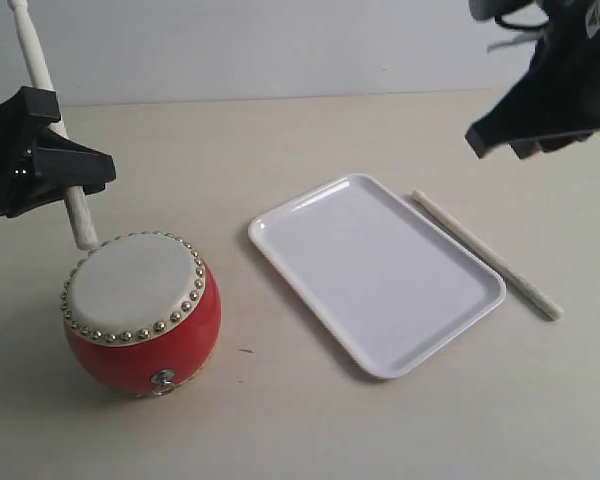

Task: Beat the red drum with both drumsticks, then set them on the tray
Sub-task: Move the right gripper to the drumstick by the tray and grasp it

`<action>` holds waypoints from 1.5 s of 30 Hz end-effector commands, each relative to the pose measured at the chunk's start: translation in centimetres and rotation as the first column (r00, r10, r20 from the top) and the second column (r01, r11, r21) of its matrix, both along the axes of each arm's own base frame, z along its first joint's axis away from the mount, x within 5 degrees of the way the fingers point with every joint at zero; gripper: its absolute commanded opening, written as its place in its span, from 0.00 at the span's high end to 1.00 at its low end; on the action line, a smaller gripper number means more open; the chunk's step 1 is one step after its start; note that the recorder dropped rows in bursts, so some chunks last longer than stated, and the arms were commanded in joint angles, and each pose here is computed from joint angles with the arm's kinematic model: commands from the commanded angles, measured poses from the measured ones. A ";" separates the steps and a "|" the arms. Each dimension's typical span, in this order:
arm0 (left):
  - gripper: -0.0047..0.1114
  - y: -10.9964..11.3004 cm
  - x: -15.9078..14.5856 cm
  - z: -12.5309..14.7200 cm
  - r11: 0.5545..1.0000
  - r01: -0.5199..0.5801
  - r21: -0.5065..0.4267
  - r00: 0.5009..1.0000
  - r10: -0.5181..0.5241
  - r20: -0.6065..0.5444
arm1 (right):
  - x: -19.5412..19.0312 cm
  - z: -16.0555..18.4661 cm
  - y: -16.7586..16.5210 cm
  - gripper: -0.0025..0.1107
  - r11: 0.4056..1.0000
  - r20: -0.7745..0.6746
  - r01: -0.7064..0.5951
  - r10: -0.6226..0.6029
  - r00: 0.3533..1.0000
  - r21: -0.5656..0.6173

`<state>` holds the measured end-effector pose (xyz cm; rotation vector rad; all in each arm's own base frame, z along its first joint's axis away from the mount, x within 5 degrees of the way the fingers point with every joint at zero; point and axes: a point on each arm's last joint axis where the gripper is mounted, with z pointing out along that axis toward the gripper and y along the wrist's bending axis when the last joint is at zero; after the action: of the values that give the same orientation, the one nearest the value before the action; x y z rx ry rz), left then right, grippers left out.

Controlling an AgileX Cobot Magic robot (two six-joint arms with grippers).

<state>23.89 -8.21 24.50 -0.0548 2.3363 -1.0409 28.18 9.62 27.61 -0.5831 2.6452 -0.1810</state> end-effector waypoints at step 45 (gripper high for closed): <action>0.96 0.1 -2.5 -0.6 1.000 0.029 -0.005 1.000 -0.029 -0.010 | 5.1 -14.2 -1.3 0.60 0.949 -0.382 -0.261 0.178 0.907 -0.178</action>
<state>21.47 -8.08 23.79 -0.0297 2.3585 -1.0532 33.02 8.42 13.27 -1.0959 2.9137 -0.3318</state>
